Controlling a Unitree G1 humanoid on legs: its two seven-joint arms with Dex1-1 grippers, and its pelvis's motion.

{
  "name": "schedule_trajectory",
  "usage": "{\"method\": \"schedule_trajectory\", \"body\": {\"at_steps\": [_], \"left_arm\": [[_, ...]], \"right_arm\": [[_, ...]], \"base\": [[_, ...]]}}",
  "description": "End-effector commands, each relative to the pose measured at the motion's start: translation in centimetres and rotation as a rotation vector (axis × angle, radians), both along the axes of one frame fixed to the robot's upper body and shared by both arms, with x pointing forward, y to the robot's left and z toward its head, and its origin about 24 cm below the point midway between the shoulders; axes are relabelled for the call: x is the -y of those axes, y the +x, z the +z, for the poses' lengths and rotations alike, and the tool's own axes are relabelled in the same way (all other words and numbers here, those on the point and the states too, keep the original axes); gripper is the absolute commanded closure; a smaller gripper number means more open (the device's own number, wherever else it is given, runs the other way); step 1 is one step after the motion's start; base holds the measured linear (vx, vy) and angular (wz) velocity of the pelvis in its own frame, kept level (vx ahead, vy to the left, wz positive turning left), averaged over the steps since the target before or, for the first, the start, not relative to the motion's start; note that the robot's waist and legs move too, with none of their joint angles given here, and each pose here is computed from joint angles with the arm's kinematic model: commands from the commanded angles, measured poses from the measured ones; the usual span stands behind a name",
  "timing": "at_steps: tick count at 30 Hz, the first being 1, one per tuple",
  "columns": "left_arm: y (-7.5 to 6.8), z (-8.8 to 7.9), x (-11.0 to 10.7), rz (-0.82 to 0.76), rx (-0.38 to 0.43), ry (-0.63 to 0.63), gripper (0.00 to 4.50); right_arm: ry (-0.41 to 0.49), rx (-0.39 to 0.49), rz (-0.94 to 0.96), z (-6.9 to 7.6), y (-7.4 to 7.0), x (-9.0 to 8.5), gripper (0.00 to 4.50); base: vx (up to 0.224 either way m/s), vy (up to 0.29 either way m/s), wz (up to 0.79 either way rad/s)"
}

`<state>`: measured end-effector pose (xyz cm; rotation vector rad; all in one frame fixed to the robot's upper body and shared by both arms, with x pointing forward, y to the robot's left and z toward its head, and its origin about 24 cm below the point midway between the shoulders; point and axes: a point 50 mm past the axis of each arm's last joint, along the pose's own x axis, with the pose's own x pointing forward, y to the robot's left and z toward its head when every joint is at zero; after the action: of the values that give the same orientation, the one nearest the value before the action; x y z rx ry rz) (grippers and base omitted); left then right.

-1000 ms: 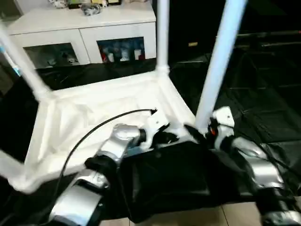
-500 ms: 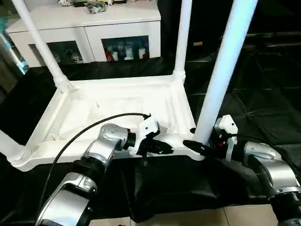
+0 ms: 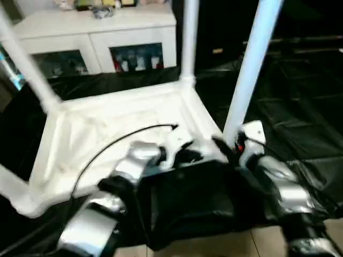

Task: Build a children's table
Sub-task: Rotate leg to tighten

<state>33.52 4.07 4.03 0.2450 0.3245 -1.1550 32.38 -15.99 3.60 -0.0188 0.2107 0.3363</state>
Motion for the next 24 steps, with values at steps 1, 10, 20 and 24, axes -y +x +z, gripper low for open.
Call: {"method": "schedule_trajectory", "body": {"at_steps": [1,10,20,24], "left_arm": [[0.5,1.6,1.5,0.032,0.053,-0.084,4.50],[-0.6,1.2,0.9,-0.123,0.043,-0.111,4.50],[-1.5,0.8,-2.8,-0.306,-0.025,-0.050,4.50],[-1.6,0.8,-4.0,-0.333,-0.048,-0.030,4.50]], "right_arm": [[0.008,-0.147,0.068,-3.4,-1.4,-2.4,2.13],[0.140,-0.114,0.320,-1.6,-2.0,-2.9,1.13],[0.026,-0.154,0.676,-0.4,-4.8,0.9,1.13],[0.033,-0.165,0.690,0.2,-4.8,2.1,1.44]], "base": [[0.000,0.000,0.00],[0.000,0.000,0.00],[0.000,0.000,0.00],[0.000,0.000,0.00]]}}
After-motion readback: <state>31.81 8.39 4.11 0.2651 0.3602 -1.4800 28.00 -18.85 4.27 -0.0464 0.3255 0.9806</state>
